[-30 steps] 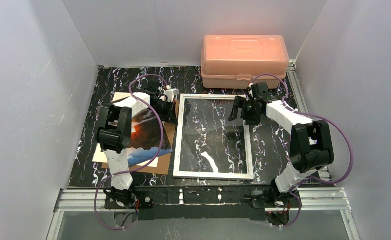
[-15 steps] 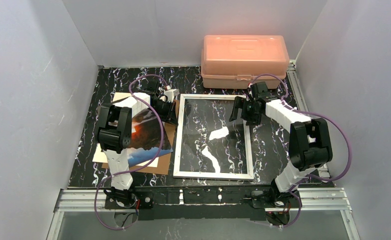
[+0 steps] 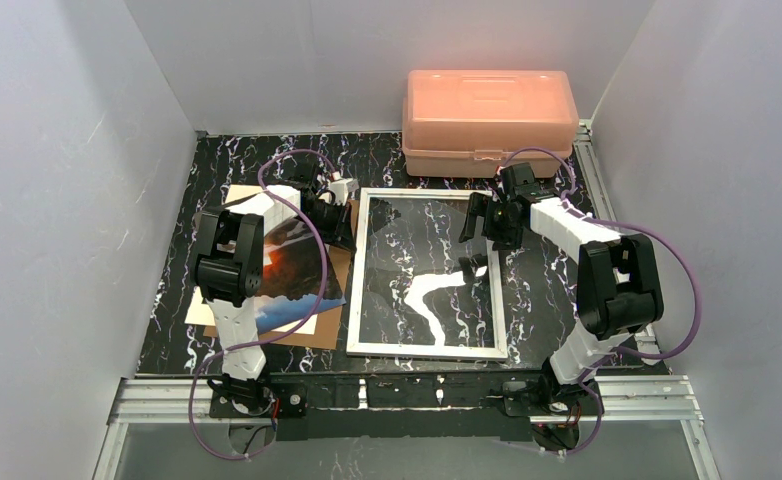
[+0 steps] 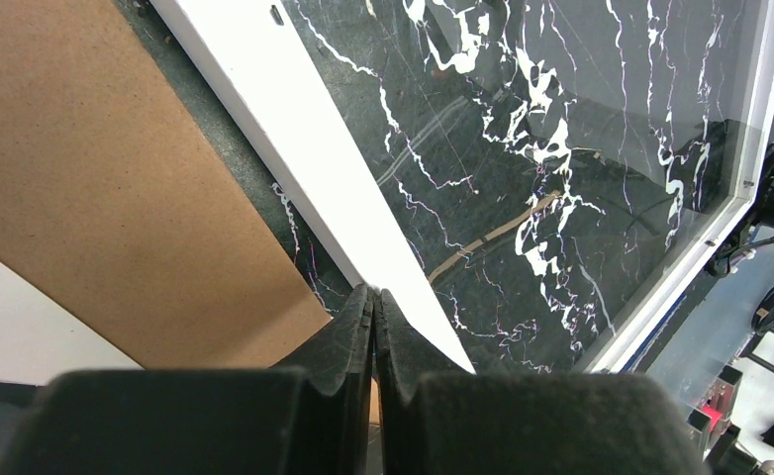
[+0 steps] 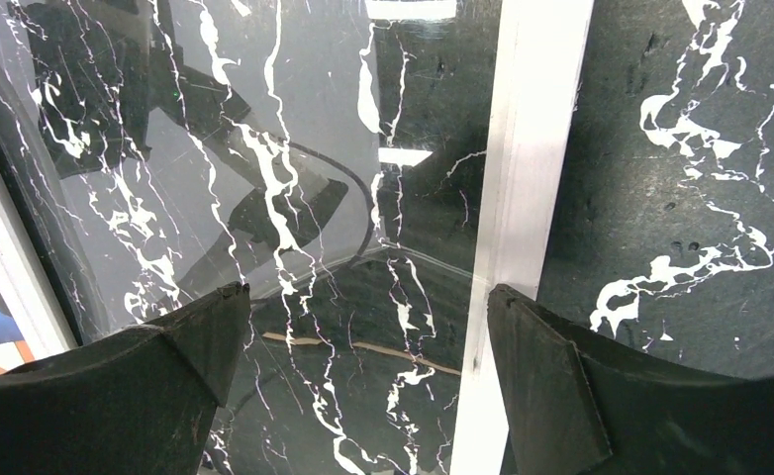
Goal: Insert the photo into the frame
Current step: Place the photo frame item in the photo frame.
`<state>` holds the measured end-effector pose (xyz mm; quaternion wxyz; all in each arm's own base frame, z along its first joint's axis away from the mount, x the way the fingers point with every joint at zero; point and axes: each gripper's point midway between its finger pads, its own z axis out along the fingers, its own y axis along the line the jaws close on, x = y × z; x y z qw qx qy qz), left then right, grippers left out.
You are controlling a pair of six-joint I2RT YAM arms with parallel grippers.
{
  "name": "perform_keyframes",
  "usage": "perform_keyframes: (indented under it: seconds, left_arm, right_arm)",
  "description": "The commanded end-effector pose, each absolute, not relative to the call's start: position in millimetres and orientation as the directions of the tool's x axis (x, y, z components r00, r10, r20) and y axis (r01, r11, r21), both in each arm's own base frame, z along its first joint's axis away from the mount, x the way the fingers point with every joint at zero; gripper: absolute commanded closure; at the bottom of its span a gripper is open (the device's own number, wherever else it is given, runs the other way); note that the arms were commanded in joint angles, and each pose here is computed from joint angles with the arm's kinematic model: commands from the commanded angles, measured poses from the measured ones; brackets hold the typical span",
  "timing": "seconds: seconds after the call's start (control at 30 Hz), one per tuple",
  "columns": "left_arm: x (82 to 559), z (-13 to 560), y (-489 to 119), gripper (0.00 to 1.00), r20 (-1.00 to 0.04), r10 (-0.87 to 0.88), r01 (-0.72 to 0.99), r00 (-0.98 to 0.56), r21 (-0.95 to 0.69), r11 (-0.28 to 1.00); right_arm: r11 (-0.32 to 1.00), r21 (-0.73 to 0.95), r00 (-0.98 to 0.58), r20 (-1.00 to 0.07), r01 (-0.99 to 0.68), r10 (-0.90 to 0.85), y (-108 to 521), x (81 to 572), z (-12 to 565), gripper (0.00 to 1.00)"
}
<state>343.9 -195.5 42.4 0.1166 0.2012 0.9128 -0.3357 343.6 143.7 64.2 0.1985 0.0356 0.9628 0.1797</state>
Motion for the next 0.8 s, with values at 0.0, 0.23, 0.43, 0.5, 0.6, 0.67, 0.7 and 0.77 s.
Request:
perform_keyframes:
  seconds: [0.0, 0.23, 0.43, 0.5, 0.6, 0.67, 0.7, 0.77]
  left_arm:
    - [335.8, 39.2, -197.0, 1.00, -0.313, 0.302, 0.434, -0.900, -0.590, 0.681]
    - [335.0, 40.0, -195.5, 1.00, -0.309, 0.303, 0.431, -0.902, -0.590, 0.682]
    - [334.6, 39.1, -195.4, 1.00, -0.306, 0.301, 0.428, -0.903, -0.592, 0.682]
    - [334.5, 39.1, -195.7, 1.00, -0.306, 0.301, 0.429, -0.903, -0.592, 0.682]
    - [334.8, 39.3, -195.8, 1.00, -0.307, 0.301, 0.429, -0.903, -0.592, 0.682]
    - [334.9, 39.0, -195.5, 1.00, -0.306, 0.299, 0.427, -0.904, -0.593, 0.683]
    - [333.8, 39.3, -195.8, 1.00, -0.304, 0.301, 0.427, -0.904, -0.593, 0.682]
    - [334.2, 40.0, -195.7, 1.00, -0.306, 0.300, 0.428, -0.903, -0.593, 0.682]
  right_arm:
    - [0.923, 0.384, -0.901, -0.409, -0.025, 0.146, 149.9, 353.5, 78.0, 0.05]
    - [0.930, 0.366, -0.902, -0.405, -0.011, 0.149, 148.9, 336.4, 74.8, 0.14]
    - [0.947, 0.322, -0.899, -0.419, -0.015, 0.128, 148.8, 324.7, 74.9, 0.21]
    - [0.953, 0.302, -0.893, -0.436, -0.028, 0.112, 150.4, 324.1, 77.6, 0.21]
    - [0.962, 0.270, -0.888, -0.452, -0.039, 0.090, 150.5, 326.6, 80.9, 0.21]
    - [0.966, 0.256, -0.884, -0.460, -0.045, 0.081, 150.8, 329.2, 82.1, 0.21]
    - [0.966, 0.252, -0.884, -0.462, -0.051, 0.074, 152.1, 329.8, 82.1, 0.21]
    - [0.971, 0.231, -0.884, -0.464, -0.055, 0.061, 152.4, 330.7, 79.9, 0.21]
